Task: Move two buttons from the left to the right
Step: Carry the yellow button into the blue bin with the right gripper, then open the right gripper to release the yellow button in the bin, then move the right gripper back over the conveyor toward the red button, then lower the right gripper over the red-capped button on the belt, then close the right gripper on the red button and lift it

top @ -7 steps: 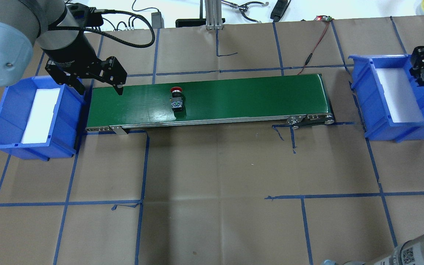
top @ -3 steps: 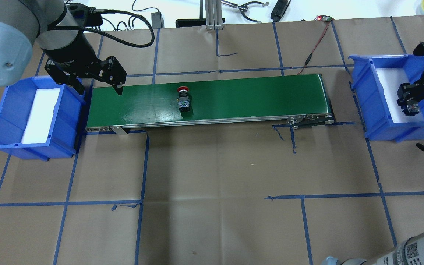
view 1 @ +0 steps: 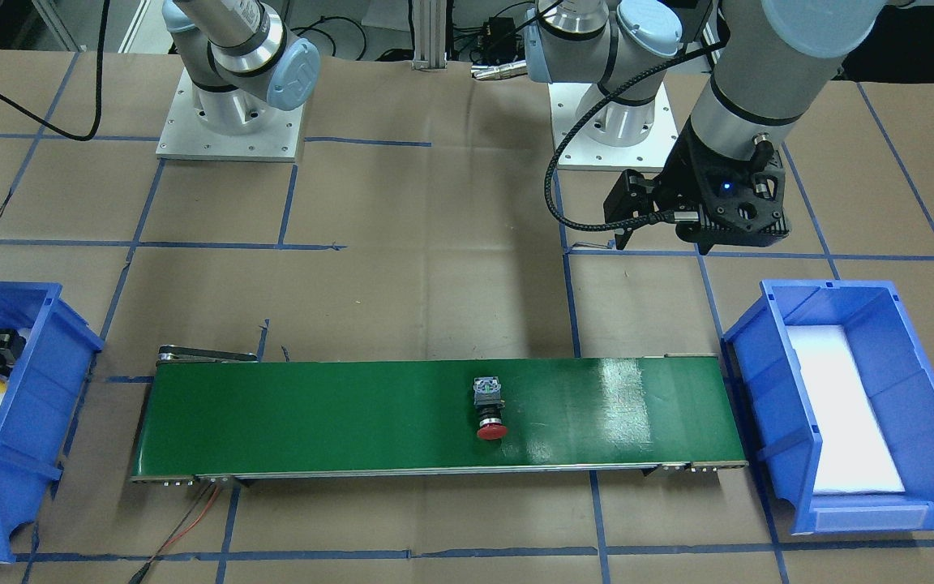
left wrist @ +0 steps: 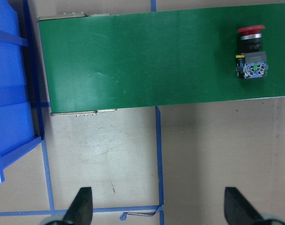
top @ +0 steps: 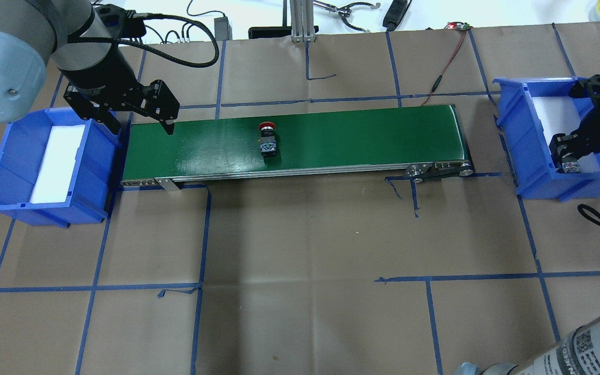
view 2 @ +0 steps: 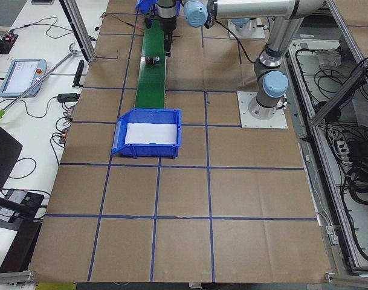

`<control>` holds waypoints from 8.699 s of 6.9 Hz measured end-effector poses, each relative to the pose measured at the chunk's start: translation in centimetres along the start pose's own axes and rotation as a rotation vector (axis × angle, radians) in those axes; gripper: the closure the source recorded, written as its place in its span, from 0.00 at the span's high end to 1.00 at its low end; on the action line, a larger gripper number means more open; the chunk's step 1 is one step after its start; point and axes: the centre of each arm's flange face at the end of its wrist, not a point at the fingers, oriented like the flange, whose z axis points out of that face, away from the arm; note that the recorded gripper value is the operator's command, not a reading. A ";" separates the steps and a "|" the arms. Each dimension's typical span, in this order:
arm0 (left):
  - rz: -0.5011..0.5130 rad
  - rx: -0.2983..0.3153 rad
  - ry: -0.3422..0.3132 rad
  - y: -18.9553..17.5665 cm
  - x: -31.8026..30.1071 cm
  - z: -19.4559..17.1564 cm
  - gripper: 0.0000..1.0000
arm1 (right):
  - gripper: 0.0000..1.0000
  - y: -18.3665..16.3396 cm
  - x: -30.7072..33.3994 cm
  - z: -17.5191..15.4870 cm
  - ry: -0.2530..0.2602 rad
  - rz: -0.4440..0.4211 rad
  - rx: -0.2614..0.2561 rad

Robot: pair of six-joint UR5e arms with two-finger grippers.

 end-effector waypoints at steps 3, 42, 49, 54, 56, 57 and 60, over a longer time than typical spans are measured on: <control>0.000 0.000 0.000 0.0 0.0 0.0 1.00 | 1.00 0.0 0.1 0.0 0.002 0.001 -0.009; -0.002 0.000 0.002 0.0 -0.1 0.0 1.00 | 1.00 -8.9 -34.5 -9.7 -0.019 0.244 0.073; -0.002 0.000 0.002 0.0 -0.1 0.0 1.00 | 1.00 -9.1 -34.5 -7.9 -0.016 0.240 0.044; -0.003 0.000 0.002 0.0 -0.1 0.0 1.00 | 1.00 -9.8 -34.4 -4.0 -0.005 0.239 -0.015; -0.003 0.000 0.002 0.0 -0.1 0.0 1.00 | 0.82 -9.9 -34.4 -2.8 0.000 0.238 -0.036; -0.003 0.000 0.002 0.0 -0.1 0.0 1.00 | 0.53 -9.8 -34.4 -2.6 0.002 0.238 -0.043; -0.003 0.000 0.002 0.0 -0.1 0.0 1.00 | 0.10 -8.8 -34.3 -1.7 0.011 0.233 -0.143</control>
